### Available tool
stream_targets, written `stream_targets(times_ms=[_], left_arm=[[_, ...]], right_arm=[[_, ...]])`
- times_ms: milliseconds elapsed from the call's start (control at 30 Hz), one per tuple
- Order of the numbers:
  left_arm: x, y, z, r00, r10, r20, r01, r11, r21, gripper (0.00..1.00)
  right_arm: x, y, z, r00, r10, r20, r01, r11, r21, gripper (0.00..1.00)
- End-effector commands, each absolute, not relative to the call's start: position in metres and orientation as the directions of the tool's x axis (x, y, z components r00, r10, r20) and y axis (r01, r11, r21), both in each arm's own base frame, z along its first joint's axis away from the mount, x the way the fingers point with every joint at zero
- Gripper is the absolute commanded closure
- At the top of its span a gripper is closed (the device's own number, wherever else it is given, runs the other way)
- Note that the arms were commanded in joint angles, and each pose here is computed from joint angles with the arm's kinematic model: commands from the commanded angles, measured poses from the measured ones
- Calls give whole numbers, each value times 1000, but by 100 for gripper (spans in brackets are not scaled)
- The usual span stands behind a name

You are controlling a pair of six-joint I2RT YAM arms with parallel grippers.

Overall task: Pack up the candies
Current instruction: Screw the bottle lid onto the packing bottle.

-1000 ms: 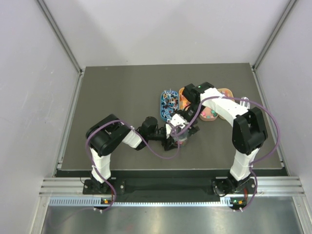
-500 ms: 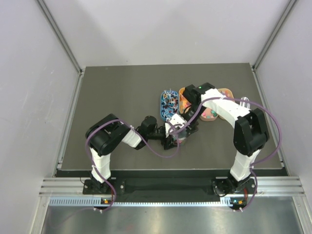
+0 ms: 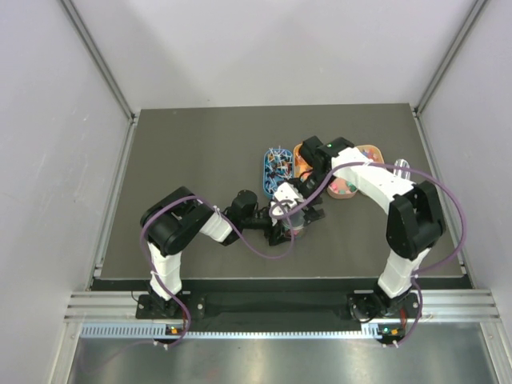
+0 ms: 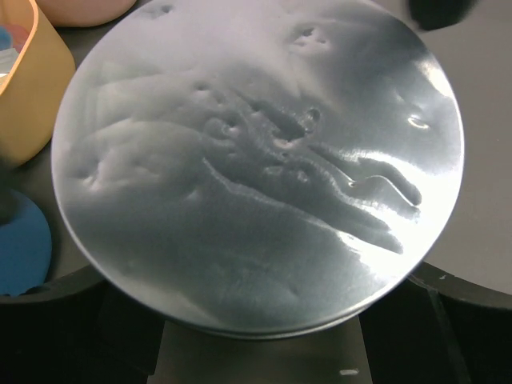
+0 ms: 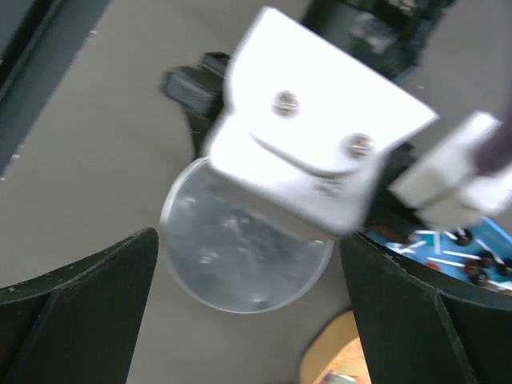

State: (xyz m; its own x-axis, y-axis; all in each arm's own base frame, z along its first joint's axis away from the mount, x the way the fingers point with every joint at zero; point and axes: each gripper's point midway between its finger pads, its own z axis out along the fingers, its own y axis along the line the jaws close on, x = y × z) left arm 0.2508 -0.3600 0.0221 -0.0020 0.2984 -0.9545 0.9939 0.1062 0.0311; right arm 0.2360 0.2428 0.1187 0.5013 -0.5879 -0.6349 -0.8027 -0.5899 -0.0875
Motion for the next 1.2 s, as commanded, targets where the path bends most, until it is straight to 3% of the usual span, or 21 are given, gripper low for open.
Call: stream_targets(times_ms=[0, 433, 700, 1000, 1167], left_arm=[[238, -341, -21, -109, 422, -900, 990, 131, -58, 97], [239, -341, -21, -112, 420, -901, 989, 134, -60, 97], [238, -341, -22, -114, 420, -900, 989, 134, -63, 97], [240, -342, -20, -107, 416, -903, 989, 136, -55, 97], [239, -342, -21, -109, 417, -902, 989, 133, -59, 97]], right_arm=[[258, 255, 125, 513, -569, -643, -802, -584, -123, 6], [249, 248, 120, 526, -564, -637, -779, -619, -95, 7], [257, 250, 110, 520, -596, -612, -794, -602, -88, 22], [251, 247, 91, 495, -654, -572, -813, -581, -41, 22], [253, 247, 85, 480, -676, -559, -829, -558, -38, 29]])
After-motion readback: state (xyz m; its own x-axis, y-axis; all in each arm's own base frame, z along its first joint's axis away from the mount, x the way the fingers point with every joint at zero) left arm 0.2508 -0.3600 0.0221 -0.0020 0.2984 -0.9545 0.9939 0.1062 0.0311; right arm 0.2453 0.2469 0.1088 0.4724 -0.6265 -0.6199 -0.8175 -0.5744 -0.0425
